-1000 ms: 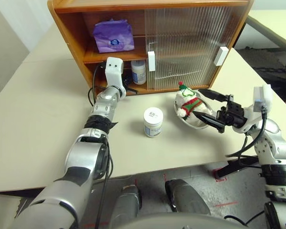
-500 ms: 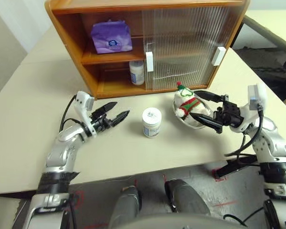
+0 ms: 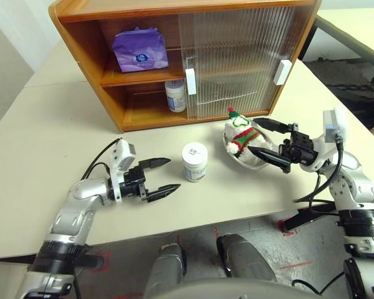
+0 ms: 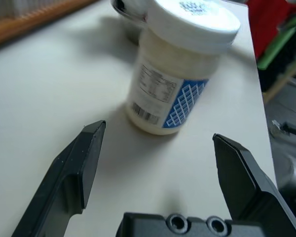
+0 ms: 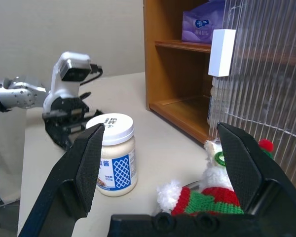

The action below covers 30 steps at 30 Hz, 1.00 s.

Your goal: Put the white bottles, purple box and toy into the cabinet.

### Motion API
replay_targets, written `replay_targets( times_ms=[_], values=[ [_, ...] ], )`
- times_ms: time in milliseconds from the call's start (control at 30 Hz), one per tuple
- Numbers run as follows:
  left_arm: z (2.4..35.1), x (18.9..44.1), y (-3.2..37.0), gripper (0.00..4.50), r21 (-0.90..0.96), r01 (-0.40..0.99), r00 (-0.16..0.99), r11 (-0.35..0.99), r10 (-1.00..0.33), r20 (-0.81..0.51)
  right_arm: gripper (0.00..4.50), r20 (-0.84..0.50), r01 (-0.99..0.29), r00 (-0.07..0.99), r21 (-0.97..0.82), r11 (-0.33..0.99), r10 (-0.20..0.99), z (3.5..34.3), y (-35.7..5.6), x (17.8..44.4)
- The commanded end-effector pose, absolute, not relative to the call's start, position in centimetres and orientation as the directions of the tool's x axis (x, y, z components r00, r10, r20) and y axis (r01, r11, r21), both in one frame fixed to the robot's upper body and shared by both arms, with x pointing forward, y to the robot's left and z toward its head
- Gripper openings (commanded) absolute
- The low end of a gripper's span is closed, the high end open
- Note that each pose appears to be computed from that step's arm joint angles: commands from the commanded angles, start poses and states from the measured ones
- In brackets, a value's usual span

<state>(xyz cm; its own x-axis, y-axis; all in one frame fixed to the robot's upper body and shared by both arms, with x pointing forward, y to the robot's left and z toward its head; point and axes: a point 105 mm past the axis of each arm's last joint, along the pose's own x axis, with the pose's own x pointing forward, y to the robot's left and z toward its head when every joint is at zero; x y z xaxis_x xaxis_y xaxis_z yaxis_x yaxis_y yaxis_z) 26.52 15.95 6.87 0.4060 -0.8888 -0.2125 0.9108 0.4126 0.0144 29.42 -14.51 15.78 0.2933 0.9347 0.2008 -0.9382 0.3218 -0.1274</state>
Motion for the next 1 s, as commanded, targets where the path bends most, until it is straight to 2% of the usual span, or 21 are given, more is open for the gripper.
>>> replay_targets(
  times_ms=[33, 300, 633, 733, 800, 1000],
  values=[
    [5.6, 26.7, 14.8, 4.48, 0.013, 0.927, 0.367, 0.375, -0.899, -0.237, 4.50, 0.188, -0.939, 0.288, -0.139, 0.315, 0.939, 15.7, -14.4, 29.3],
    [4.8, 28.4, 12.6, 4.48, 0.013, 0.937, 0.342, 0.348, -0.914, -0.218, 4.50, 0.181, -0.938, 0.290, -0.142, 0.317, 0.940, 15.7, -14.5, 29.2],
    [3.8, 28.9, 10.6, 4.48, 0.008, 0.953, 0.297, 0.302, -0.931, -0.211, 4.50, 0.177, -0.936, 0.293, -0.145, 0.319, 0.940, 15.7, -14.4, 29.2],
    [3.9, 29.0, 10.6, 3.84, 0.003, 0.950, 0.305, 0.311, -0.931, -0.202, 4.50, 0.176, -0.936, 0.295, -0.146, 0.321, 0.939, 15.7, -14.4, 29.3],
    [3.9, 29.0, 11.0, 3.21, -0.002, 0.945, 0.320, 0.327, -0.926, -0.201, 4.50, 0.175, -0.936, 0.294, -0.146, 0.320, 0.940, 15.7, -14.4, 29.3],
    [5.9, 30.3, 12.5, 3.14, 0.052, 0.882, 0.471, 0.468, -0.877, -0.097, 4.50, 0.175, -0.938, 0.287, -0.147, 0.313, 0.942, 15.6, -14.2, 29.3]
  ],
)
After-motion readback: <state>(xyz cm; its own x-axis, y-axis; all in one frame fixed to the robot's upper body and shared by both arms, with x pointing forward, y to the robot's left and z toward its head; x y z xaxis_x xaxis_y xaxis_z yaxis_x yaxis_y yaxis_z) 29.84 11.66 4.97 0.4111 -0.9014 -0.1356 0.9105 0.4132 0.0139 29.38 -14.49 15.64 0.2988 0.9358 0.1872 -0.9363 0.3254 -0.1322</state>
